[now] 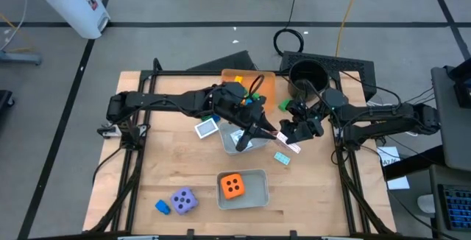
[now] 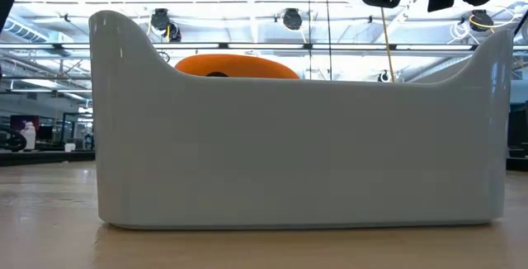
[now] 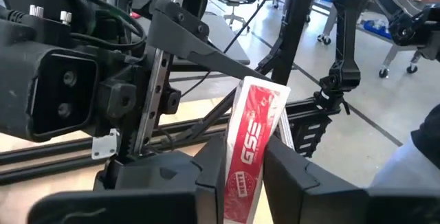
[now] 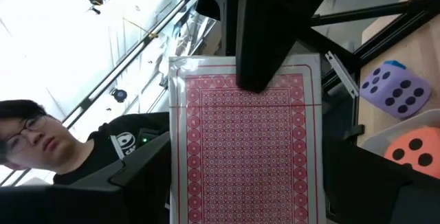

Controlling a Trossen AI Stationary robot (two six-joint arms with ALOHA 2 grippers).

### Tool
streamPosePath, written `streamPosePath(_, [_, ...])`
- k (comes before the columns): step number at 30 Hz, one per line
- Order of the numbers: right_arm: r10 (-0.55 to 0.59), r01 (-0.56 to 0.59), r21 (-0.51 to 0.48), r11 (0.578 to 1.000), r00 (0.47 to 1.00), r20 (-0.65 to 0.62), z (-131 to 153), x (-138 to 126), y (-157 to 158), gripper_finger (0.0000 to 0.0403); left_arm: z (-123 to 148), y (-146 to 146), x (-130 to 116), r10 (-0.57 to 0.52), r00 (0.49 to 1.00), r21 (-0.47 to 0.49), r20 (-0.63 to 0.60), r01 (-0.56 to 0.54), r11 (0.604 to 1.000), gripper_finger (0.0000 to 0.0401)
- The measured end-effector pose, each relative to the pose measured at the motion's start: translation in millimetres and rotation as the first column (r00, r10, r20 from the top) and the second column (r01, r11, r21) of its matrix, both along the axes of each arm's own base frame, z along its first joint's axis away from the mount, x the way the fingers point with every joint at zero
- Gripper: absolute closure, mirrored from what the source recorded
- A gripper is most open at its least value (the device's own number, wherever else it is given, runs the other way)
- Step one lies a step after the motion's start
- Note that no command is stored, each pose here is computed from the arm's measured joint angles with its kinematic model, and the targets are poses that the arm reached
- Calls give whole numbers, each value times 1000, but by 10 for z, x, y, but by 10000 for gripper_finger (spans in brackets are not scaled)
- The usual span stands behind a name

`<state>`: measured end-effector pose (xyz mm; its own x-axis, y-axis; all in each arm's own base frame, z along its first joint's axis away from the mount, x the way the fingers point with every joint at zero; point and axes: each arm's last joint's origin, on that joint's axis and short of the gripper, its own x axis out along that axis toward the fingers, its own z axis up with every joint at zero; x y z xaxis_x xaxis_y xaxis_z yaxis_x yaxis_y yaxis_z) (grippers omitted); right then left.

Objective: Pick & Place Toys
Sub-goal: Put the red deck of cards into the top gray bin

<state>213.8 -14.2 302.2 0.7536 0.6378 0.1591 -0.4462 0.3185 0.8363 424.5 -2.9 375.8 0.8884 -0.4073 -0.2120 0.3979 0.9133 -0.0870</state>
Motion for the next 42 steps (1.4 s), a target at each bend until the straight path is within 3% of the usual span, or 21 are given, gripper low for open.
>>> streamPosePath(6, [-8, 8, -2, 1000, 1000, 4, 1, 1, -2, 76, 3, 4, 2, 13, 1000, -18, -6, -13, 1000, 321])
streamPosePath(12, [-50, 51, -9, 999, 998, 22, 15, -4, -61, 46, 71, 82, -42, 35, 999, -90, -16, -36, 995, 339])
streamPosePath(20, [-174, 174, -10, 985, 983, 59, 52, -66, -331, 43, 268, 213, -359, 48, 994, -95, -100, -57, 994, 326])
streamPosePath(24, [-241, 243, -12, 970, 968, 67, 63, -113, -472, 42, 353, 322, -589, 113, 978, -64, -176, -126, 990, 332])
streamPosePath(27, [-278, 279, -14, 960, 958, 71, 64, -138, -549, 42, 336, 394, -749, 192, 940, -24, -281, -207, 978, 336])
streamPosePath(32, [-316, 319, -33, 947, 945, 85, 62, -166, -624, 42, 151, 493, -863, 290, 828, 47, -479, -306, 951, 325])
streamPosePath(36, [-336, 340, -51, 939, 939, 80, 42, -174, -661, 42, -62, 546, -723, 318, 773, 83, -548, -328, 941, 326])
streamPosePath(42, [-349, 354, -83, 931, 934, 70, 4, -172, -682, 41, -469, 609, -448, 235, 720, 33, -653, -283, 959, 332])
